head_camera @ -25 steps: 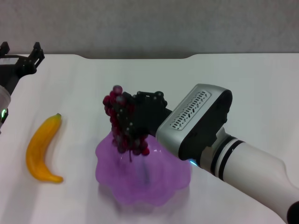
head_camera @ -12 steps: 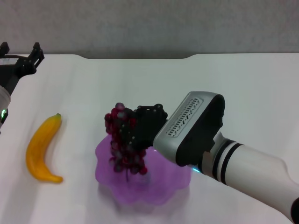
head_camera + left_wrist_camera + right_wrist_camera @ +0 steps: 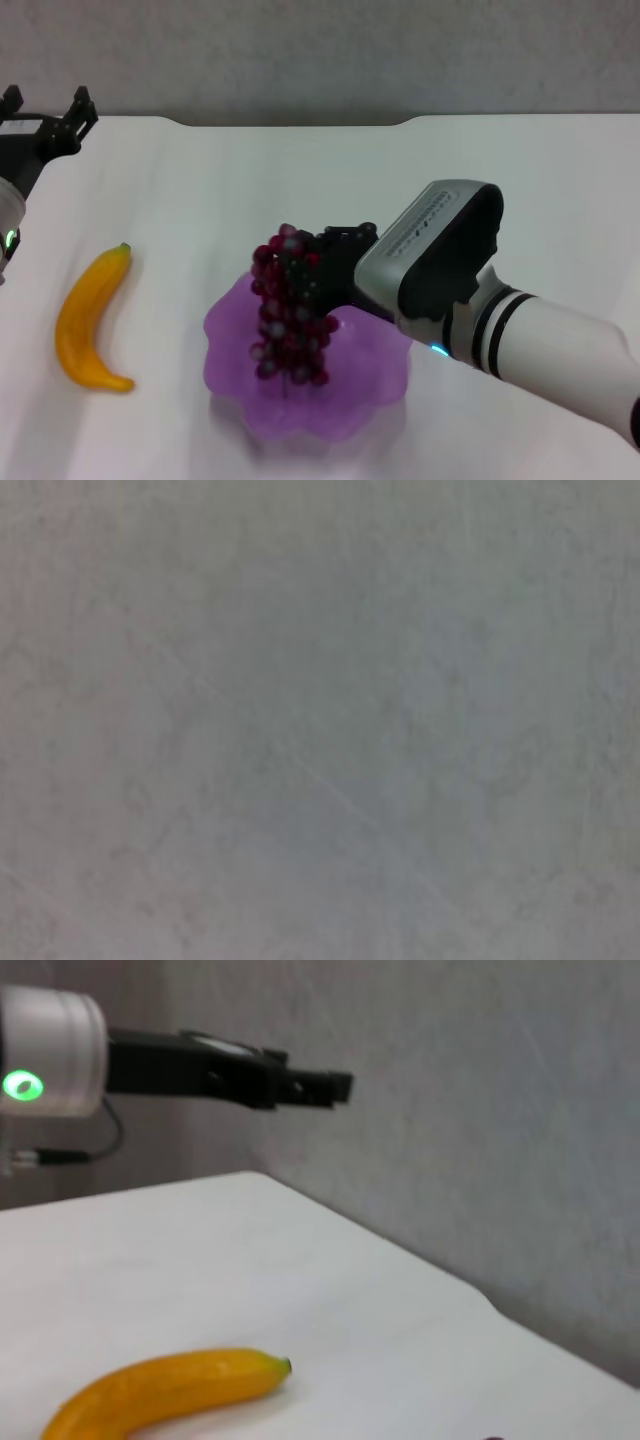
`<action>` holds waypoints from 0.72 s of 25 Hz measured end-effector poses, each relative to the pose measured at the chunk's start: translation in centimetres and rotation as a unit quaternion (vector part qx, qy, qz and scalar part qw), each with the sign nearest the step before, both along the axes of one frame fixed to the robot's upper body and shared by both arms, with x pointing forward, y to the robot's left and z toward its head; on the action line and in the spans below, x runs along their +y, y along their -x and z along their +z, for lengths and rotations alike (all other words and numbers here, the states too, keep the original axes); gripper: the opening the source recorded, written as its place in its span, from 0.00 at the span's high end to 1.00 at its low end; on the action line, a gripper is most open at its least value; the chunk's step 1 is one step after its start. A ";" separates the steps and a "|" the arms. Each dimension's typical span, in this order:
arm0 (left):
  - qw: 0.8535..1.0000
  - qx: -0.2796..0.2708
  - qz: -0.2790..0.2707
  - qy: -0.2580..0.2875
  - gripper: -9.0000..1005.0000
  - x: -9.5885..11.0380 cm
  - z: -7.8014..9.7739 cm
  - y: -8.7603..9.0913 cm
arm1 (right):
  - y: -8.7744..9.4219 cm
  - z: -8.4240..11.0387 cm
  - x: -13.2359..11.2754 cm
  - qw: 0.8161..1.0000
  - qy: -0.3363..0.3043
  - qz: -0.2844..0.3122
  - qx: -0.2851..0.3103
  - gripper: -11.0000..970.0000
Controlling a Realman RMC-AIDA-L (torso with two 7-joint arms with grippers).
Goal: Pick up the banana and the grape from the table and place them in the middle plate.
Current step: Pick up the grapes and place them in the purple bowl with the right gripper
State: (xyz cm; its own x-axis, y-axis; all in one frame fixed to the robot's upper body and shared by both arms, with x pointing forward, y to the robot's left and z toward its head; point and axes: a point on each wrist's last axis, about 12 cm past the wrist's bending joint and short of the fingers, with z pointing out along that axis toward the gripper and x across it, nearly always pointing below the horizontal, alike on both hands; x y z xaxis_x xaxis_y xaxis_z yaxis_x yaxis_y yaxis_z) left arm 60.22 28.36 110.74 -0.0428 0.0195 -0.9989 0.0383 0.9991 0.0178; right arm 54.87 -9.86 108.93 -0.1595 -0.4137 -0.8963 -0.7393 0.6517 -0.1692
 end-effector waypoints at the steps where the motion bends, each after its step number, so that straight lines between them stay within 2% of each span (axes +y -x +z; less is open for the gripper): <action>1: 1.000 0.000 0.000 0.000 0.17 0.0 0.0 0.0 | -0.2 -0.1 -0.1 1.000 -0.002 -0.004 0.007 0.73; 18: 1.000 -0.003 -0.002 0.001 0.17 -0.1 0.2 -0.1 | -1.5 -0.5 0.0 0.999 0.004 -0.010 0.051 0.72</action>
State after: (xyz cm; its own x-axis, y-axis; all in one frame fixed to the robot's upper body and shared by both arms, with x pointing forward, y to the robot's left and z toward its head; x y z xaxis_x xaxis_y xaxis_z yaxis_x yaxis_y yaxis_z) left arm 60.32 28.23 110.93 -0.0374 0.0174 -0.9992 0.0415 0.9990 0.0158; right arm 56.33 -9.85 108.39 -0.2584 -0.4171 -0.8713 -0.7406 0.6647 -0.0985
